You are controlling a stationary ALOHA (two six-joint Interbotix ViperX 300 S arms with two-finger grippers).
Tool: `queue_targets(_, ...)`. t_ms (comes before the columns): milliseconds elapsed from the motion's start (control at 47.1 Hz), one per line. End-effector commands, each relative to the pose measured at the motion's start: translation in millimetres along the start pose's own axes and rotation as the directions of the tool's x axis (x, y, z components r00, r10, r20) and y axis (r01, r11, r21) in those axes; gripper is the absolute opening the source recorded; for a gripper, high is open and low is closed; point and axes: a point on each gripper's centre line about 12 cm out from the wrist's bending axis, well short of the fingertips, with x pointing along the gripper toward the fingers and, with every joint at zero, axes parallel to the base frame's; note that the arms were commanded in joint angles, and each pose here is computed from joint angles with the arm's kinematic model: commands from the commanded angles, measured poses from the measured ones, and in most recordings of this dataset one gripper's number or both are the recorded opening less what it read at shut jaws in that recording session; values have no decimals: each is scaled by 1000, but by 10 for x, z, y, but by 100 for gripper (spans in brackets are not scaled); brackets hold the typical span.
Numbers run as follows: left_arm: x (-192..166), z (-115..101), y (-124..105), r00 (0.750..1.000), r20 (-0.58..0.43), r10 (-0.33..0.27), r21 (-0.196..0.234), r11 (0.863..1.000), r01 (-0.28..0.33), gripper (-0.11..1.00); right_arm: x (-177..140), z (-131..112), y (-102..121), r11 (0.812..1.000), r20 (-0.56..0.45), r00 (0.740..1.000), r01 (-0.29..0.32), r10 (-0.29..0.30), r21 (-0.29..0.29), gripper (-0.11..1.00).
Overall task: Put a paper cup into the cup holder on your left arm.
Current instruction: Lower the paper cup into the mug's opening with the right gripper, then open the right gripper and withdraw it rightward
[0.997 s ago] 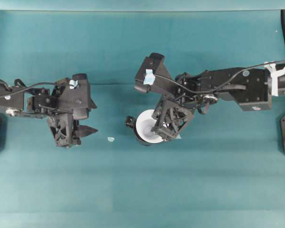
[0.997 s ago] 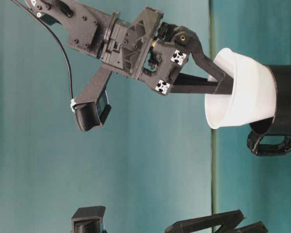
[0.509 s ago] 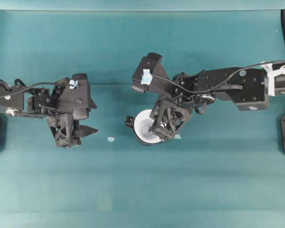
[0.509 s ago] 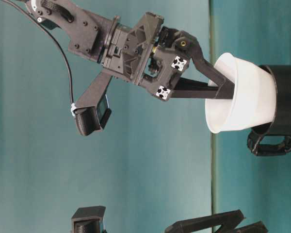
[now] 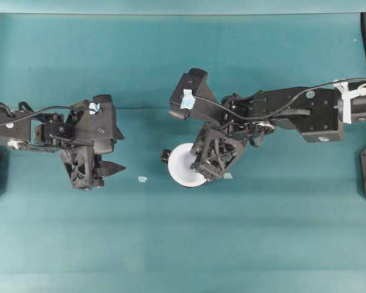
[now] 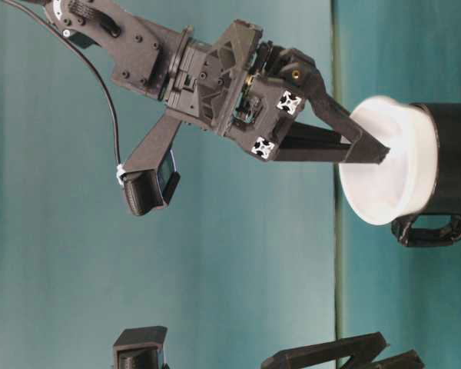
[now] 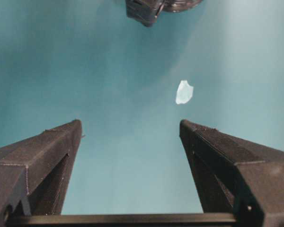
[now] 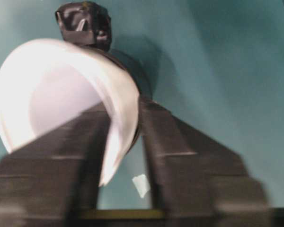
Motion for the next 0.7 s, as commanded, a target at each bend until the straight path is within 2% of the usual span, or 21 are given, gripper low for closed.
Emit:
queue_targets(0,-26,81,1,1000,29,1,1,1000,-1,88,-67,85,8,1000,29,1000,-8,7,11,35)
queue_targets(212,-23,84,1,1000,29,0,0,1000,0,88,-75,111,-42,1000,35,999,-4,3,25,78)
queue_targets(255,-23,84,6,1000,29,1,-1,1000,-1,88,-76,118,-60,1000,37,999,-2,1,28,83)
queue_targets(679,-19,81,6,1000,28,2,0,1000,-2,88,-103,110,-72,1000,43,999,0,-1,26,85)
